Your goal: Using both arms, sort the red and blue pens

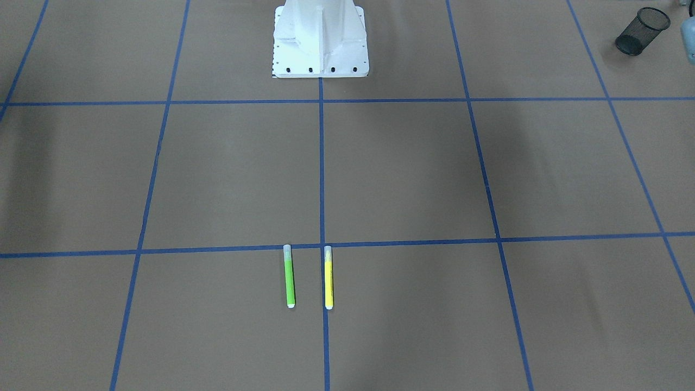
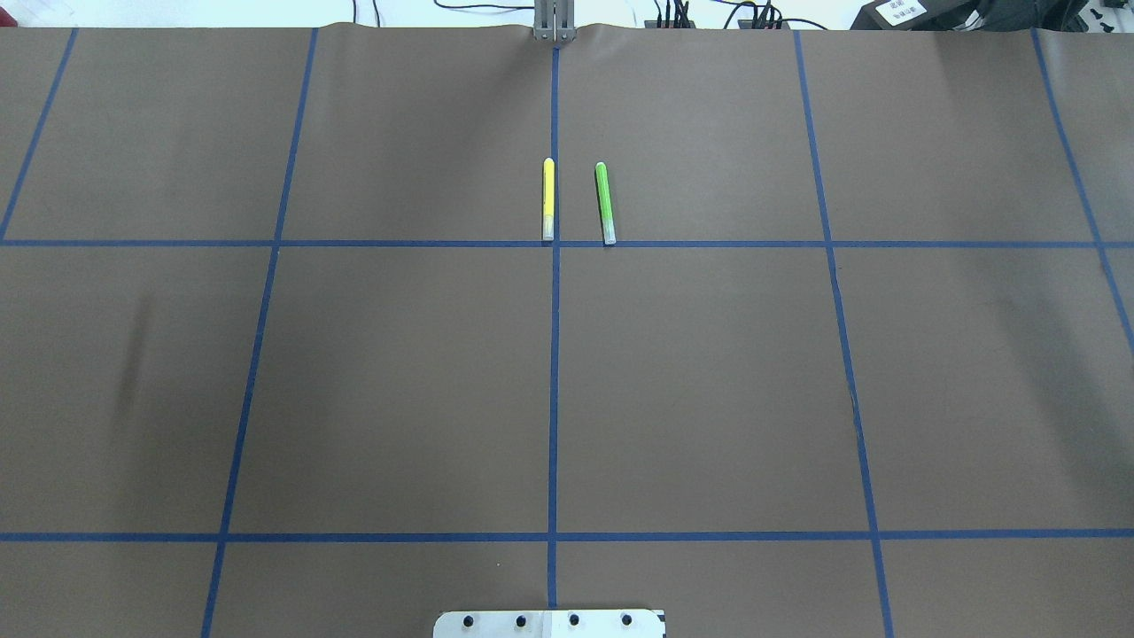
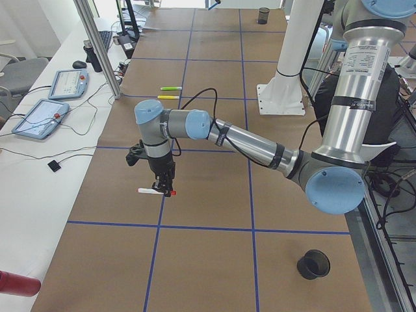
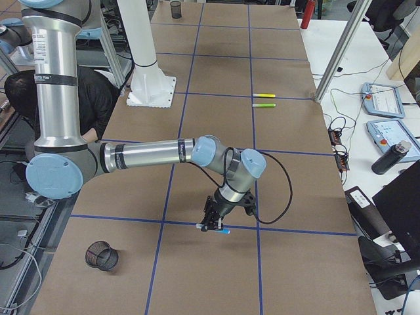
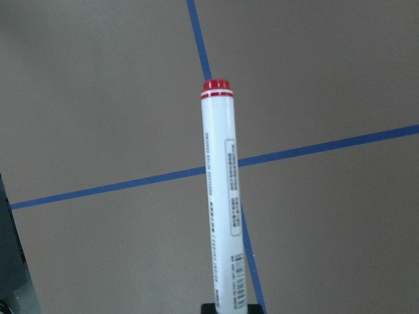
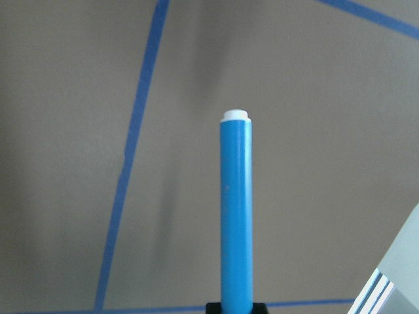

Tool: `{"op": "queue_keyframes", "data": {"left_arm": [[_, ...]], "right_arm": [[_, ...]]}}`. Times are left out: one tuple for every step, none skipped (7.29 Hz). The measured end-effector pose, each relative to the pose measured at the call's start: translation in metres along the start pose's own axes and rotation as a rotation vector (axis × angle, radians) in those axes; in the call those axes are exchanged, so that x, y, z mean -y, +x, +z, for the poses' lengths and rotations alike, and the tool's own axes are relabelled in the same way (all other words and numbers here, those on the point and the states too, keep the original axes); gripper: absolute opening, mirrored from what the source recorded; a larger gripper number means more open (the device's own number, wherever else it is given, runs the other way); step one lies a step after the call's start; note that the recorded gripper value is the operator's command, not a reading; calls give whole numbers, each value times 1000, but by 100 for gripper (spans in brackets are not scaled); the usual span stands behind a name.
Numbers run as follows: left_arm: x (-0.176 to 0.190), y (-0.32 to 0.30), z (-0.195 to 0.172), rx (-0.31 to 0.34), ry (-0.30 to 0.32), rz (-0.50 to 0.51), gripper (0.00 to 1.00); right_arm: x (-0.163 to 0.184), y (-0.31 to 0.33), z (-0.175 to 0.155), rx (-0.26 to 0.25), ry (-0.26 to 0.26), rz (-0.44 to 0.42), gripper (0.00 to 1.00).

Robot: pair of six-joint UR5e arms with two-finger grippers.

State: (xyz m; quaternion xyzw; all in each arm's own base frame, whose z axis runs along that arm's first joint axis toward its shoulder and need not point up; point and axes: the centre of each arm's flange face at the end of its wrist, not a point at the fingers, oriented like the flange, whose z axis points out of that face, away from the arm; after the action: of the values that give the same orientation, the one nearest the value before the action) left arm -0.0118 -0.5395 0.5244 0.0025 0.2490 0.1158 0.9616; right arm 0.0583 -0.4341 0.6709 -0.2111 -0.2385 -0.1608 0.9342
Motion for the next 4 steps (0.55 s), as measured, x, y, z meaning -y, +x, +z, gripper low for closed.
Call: {"op": "queue_keyframes", "data": {"left_arm": [[-5, 3, -5, 1, 13, 6, 0], [-8, 5, -9, 2, 21, 10, 0], [-9, 7, -12, 2, 28, 12, 0], [-9, 8, -16, 2, 37, 16, 0]], "right_arm": [[-27, 20, 7, 66, -75, 8, 0], [-52, 30, 14, 142, -153, 35, 0], [-71, 33, 23, 216, -224, 74, 0], [-89, 35, 39, 283, -275, 112, 0]]}}
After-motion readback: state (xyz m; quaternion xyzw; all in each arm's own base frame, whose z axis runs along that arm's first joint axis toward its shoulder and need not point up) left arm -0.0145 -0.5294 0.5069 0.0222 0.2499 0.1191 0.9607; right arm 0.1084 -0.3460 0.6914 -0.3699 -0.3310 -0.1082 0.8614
